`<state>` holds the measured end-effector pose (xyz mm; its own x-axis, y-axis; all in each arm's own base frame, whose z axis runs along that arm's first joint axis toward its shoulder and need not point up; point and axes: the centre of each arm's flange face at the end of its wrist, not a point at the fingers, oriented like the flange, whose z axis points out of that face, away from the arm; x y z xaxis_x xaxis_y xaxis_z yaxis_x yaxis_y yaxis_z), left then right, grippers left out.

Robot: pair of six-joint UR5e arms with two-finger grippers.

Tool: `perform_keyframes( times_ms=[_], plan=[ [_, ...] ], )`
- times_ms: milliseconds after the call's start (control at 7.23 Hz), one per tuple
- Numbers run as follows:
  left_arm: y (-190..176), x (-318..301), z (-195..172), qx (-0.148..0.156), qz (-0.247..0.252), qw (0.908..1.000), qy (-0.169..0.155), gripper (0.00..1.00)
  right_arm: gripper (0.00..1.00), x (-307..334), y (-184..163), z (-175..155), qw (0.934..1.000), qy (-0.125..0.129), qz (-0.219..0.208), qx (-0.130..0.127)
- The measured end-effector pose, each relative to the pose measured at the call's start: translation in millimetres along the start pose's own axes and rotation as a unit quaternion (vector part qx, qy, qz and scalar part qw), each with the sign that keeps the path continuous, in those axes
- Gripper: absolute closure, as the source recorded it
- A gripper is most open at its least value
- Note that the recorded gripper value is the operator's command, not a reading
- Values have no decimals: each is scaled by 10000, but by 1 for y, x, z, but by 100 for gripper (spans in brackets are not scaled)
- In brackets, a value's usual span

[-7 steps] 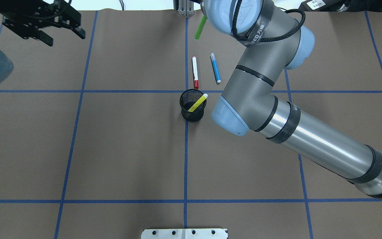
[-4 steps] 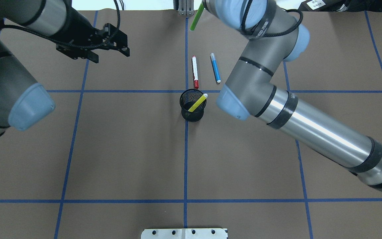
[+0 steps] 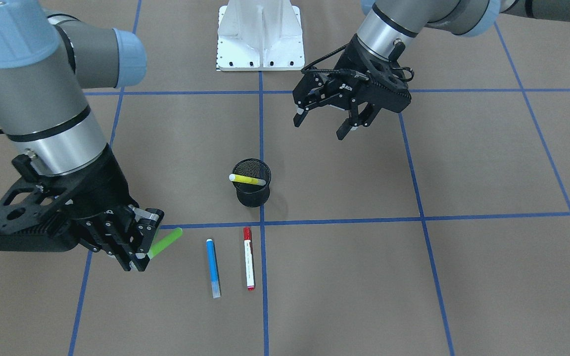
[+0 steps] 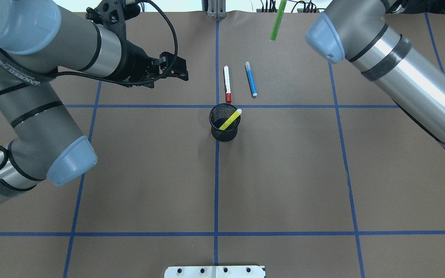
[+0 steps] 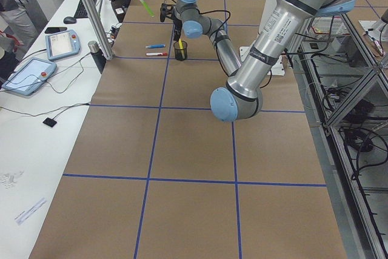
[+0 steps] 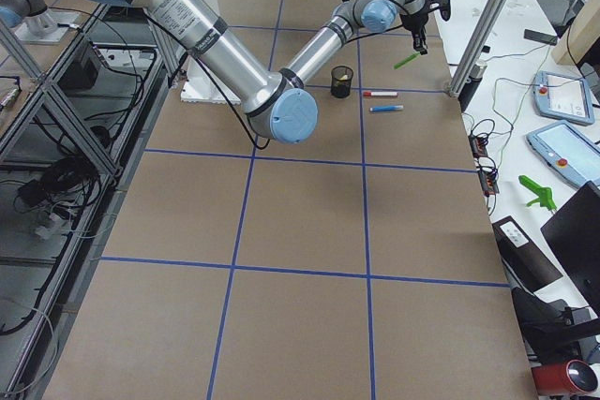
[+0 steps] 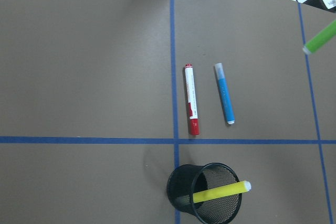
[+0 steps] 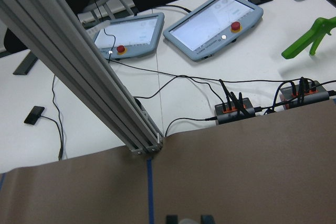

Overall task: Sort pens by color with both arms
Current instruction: 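Carry the green highlighter away from the cup while the left arm approaches the cup, then bring the green highlighter back toward the markers while the left gripper withdraws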

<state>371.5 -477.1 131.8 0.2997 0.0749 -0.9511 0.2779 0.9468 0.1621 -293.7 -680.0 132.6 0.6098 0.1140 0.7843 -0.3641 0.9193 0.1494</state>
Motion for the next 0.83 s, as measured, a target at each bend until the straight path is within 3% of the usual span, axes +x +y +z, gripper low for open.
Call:
perform_keyframes(
  times_ms=[276, 415, 691, 829],
  plan=[
    [22, 8, 28, 107, -705, 9973, 203, 1, 84, -1, -9, 2, 9920, 640, -127, -1080],
    [35, 11, 42, 47, -1284, 9915, 193, 1, 83, -3, -15, 7, 9871, 792, -120, -1389],
    [56, 21, 56, -24, -2486, 9684, 215, 1, 83, -5, -31, 14, 9823, 811, 14, -1688],
    [69, 27, 65, -34, -3056, 9519, 214, 1, 83, -2, -35, 17, 9811, 801, 62, -1759]
  ],
)
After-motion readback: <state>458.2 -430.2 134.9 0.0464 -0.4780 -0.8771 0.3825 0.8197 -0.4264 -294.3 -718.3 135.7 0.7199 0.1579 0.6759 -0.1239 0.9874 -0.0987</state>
